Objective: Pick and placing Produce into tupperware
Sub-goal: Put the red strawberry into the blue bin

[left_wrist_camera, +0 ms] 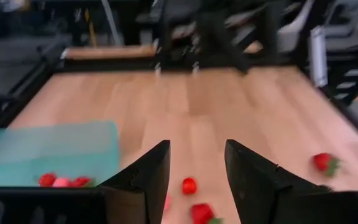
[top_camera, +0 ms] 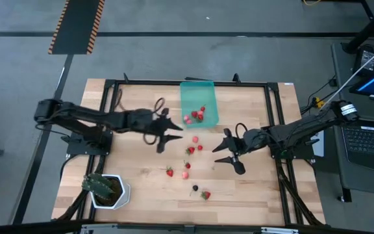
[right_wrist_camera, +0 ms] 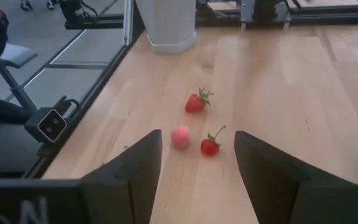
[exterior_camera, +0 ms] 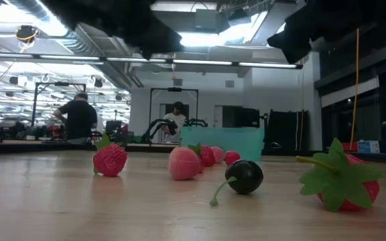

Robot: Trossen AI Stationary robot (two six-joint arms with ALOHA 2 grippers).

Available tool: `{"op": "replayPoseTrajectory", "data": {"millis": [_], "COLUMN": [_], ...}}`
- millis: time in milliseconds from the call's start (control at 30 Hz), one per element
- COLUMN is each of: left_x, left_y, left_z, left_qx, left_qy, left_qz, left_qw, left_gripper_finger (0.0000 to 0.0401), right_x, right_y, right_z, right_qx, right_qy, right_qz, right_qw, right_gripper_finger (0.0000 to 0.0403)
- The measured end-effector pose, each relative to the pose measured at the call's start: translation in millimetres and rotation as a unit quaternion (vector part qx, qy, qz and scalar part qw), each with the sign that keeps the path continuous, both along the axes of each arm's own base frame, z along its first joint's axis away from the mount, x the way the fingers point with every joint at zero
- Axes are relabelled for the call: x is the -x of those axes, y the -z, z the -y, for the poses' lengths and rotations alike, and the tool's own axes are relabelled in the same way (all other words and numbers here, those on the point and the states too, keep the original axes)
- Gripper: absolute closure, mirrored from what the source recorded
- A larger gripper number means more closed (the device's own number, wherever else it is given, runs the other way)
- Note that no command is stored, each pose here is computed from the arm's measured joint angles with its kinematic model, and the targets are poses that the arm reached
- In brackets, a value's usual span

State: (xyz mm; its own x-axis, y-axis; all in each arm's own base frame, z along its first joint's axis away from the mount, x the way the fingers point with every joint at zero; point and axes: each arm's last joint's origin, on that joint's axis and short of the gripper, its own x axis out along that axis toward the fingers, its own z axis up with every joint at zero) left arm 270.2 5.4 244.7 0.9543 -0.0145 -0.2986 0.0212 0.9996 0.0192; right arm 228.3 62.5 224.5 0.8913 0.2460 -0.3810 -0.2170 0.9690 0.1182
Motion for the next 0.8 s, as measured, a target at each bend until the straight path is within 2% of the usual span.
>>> {"op": "replayPoseTrajectory", "data": {"millis": [167, 333, 533, 667, 800], "left_x": [27, 43, 50, 52, 52], "left_y": [1, 11, 21, 23, 23], "left_z": [16, 27, 34, 39, 42], "left_qx": [-0.002, 0.0, 0.0, -0.005, -0.01], "left_qy": [0.033, 0.06, 0.077, 0.091, 0.098], "left_qz": [0.048, 0.042, 0.035, 0.055, 0.056], "left_qw": [0.998, 0.997, 0.996, 0.994, 0.994], "left_gripper_finger": [0.025, 0.0251, 0.0261, 0.0268, 0.0276], "right_x": [0, 0, -1, -4, -5], "right_y": [1, 0, -2, -11, -20], "right_z": [0, 0, 0, -1, -3], "right_qx": [-0.021, -0.047, -0.037, -0.056, -0.052], "right_qy": [0.009, 0.019, 0.015, 0.021, 0.024], "right_qz": [-0.013, -0.012, -0.001, 0.005, -0.036], "right_qw": [1.0, 0.999, 0.999, 0.998, 0.998], "right_gripper_finger": [0.0199, 0.0199, 0.0199, 0.0199, 0.0199]}}
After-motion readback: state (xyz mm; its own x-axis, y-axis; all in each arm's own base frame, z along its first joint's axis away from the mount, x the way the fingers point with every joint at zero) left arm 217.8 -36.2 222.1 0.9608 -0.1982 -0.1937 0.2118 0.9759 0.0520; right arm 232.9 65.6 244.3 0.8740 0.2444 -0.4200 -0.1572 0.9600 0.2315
